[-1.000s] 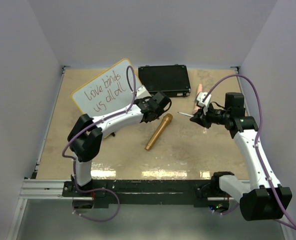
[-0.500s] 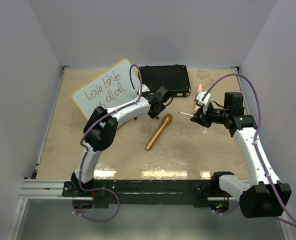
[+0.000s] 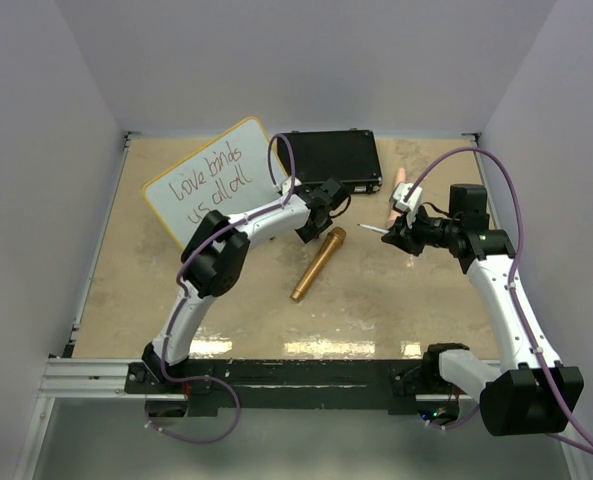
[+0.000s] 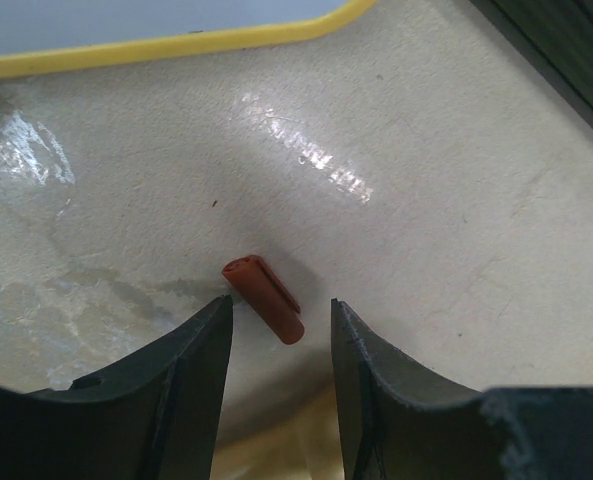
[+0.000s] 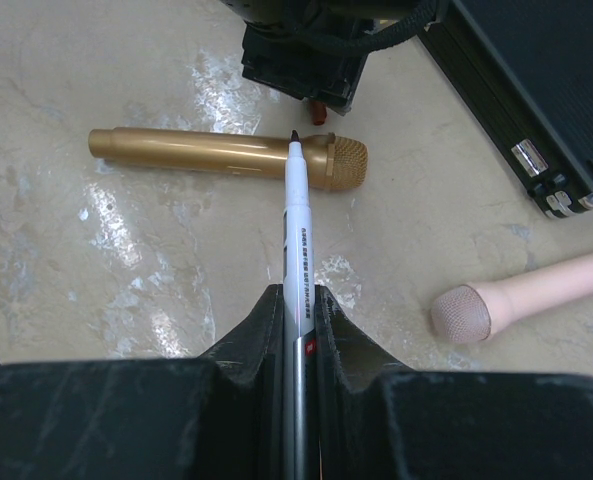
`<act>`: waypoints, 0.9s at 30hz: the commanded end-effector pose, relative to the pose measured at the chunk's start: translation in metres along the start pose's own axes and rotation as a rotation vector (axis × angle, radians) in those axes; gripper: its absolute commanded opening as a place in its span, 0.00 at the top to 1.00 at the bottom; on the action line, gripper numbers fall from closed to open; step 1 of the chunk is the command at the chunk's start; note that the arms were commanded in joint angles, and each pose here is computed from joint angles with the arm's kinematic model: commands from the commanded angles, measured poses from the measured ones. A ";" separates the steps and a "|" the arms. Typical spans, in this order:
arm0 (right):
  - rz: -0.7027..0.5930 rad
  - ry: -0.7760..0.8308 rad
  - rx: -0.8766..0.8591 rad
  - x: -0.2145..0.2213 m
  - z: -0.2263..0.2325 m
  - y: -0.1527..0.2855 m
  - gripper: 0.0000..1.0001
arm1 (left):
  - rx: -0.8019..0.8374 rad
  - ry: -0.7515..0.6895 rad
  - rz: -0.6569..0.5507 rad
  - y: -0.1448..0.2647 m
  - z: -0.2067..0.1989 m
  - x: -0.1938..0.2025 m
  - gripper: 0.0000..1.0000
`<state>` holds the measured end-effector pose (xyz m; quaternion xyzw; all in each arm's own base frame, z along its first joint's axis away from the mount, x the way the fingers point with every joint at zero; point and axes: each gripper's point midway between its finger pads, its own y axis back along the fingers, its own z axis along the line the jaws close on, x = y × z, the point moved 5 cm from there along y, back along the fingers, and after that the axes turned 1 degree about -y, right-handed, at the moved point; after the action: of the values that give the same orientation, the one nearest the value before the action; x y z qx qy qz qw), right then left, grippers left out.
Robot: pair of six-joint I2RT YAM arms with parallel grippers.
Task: Write a sentence on the whiteboard
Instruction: Pick up the pen cap from the center of the board.
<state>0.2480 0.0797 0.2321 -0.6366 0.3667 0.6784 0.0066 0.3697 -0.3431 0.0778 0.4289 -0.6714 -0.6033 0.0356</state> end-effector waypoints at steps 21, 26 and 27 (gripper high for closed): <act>-0.018 0.021 0.029 -0.005 -0.003 0.003 1.00 | -0.165 -0.025 0.054 0.001 0.061 0.008 0.66; -0.019 0.022 0.029 -0.005 -0.003 0.004 1.00 | -0.135 -0.064 0.037 0.003 0.065 0.004 0.67; -0.018 0.021 0.028 -0.004 -0.003 0.003 1.00 | -0.133 -0.076 0.037 0.002 0.064 0.002 0.67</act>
<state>0.2488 0.0780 0.2315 -0.6347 0.3741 0.6761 0.0072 0.3354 -0.3065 0.0651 0.4087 -0.6453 -0.6429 0.0565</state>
